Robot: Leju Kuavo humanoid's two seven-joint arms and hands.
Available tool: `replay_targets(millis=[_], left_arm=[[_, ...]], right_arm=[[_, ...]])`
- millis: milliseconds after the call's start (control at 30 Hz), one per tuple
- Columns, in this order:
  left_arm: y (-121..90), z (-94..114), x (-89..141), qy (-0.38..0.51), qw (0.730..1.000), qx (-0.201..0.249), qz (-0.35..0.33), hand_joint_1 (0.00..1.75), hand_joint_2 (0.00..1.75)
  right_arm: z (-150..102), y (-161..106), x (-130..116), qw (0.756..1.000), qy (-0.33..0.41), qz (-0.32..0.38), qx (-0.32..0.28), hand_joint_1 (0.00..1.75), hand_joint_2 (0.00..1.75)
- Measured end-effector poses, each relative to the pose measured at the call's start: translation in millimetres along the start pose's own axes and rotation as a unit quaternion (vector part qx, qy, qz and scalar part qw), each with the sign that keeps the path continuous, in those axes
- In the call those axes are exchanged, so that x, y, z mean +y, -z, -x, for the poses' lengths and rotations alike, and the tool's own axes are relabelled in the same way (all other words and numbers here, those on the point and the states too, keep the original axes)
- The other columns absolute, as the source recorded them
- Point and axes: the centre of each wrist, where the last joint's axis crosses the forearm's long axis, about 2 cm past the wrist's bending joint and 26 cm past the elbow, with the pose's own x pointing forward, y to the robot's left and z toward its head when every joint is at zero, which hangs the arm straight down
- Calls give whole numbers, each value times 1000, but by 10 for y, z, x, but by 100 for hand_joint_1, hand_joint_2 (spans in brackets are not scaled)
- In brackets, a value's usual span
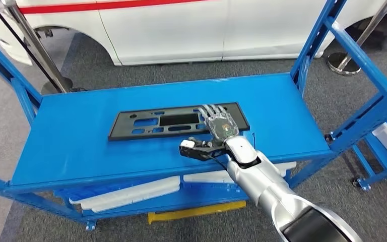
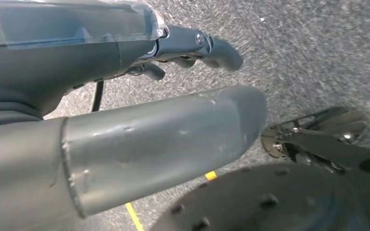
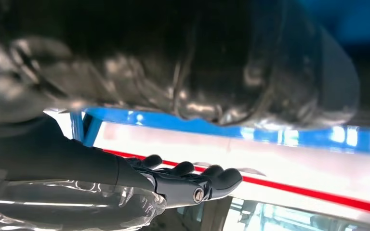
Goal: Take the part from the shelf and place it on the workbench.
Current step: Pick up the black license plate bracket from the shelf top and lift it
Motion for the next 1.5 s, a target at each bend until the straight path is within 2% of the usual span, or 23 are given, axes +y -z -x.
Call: replay_targets(millis=[100, 400, 967, 1100, 1133, 1200, 1267, 1300, 1500], left_arm=[[0, 3, -4, 1, 1000, 0, 0, 0, 0], [-2, 12, -5, 0, 1000, 2, 2, 0, 0], [-5, 22, 1, -6, 1000, -2, 8, 0, 0], [-5, 20, 0, -11, 1000, -6, 7, 0, 0], [-5, 20, 0, -12, 1000, -6, 7, 0, 0], [-5, 20, -1, -14, 1000, -6, 7, 0, 0], [-5, 19, -1, -14, 1000, -7, 7, 0, 0], [-5, 19, -1, -14, 1000, -7, 7, 0, 0], [-5, 21, -1, -17, 1000, -6, 6, 0, 0]], right_arm=[[0, -6, 10, 1000, 0, -3, 0, 0, 175], [15, -6, 36, 998, 3, -56, -3, 0, 175], [39, 1, 42, 999, 1, -53, 8, 0, 175], [39, 12, 26, 999, 0, -54, 10, 52, 175], [40, 11, 27, 999, 0, -53, 10, 52, 175], [41, 8, 32, 999, 0, -53, 11, 91, 175], [42, 6, 35, 999, 0, -54, 11, 145, 175], [42, 5, 36, 998, 0, -54, 11, 157, 175], [47, 4, 36, 999, 2, -52, 16, 164, 175]])
